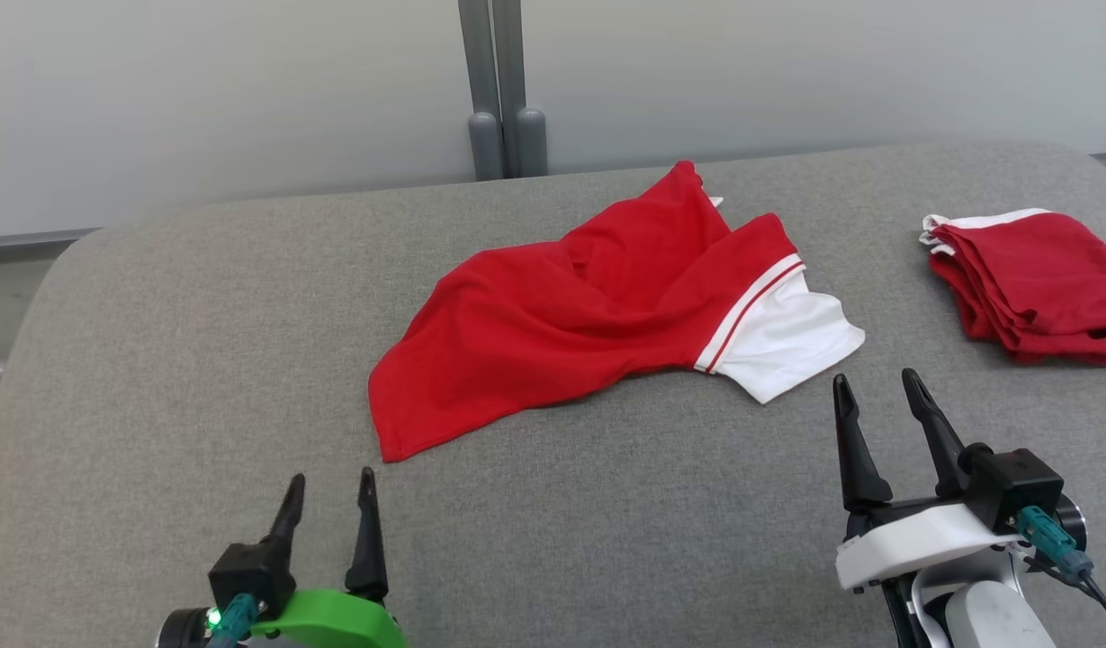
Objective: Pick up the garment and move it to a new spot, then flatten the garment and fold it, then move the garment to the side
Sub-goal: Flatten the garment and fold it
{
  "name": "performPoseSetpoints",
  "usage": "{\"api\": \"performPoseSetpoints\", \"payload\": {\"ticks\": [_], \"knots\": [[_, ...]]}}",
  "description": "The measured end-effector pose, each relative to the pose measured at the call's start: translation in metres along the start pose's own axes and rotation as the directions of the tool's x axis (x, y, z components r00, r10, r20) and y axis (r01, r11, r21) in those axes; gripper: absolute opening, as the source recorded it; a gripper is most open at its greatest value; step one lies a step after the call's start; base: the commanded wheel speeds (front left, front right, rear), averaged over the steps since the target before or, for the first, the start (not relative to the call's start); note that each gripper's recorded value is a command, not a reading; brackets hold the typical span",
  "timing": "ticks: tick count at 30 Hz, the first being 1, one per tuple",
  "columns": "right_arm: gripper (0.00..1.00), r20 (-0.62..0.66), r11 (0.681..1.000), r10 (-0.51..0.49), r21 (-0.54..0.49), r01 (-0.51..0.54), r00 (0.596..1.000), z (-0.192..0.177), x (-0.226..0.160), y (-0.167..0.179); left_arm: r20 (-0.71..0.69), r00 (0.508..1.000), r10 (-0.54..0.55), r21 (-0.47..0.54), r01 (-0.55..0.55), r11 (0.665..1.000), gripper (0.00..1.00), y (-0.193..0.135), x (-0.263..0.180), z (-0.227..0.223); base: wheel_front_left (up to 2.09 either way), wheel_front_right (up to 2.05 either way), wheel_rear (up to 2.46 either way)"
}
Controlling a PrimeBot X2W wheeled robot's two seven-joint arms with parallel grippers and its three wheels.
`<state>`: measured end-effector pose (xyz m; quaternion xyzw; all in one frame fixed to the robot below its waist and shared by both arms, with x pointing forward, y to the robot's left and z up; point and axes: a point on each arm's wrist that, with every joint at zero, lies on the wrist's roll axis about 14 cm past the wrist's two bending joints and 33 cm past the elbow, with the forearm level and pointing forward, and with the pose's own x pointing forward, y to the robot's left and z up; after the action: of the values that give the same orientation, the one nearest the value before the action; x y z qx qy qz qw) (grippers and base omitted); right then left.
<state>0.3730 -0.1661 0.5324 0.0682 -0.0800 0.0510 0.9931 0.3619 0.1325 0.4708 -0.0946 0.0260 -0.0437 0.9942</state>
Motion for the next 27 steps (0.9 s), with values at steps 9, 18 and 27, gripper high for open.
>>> {"api": "performPoseSetpoints", "payload": {"ticks": [9,18,27], "knots": [[1.00,-0.026,1.000,0.011,-0.002,-0.011,1.000,-0.012,0.017,0.001,-0.275,0.961,-0.034,-0.046,0.023,0.999,1.00,-0.008,0.033,-0.056,0.00,0.00,0.00],[1.00,-0.065,1.000,-0.018,-0.017,0.017,0.998,-0.027,0.026,-0.011,-0.418,0.909,-0.001,-0.060,-0.027,0.998,1.00,-0.004,0.065,-0.088,0.00,0.00,0.00],[1.00,-0.078,0.999,-0.041,-0.026,0.039,0.996,-0.032,0.025,-0.019,-0.488,0.872,0.032,-0.014,-0.044,0.999,1.00,-0.006,0.074,-0.102,0.00,0.00,0.00]]}}
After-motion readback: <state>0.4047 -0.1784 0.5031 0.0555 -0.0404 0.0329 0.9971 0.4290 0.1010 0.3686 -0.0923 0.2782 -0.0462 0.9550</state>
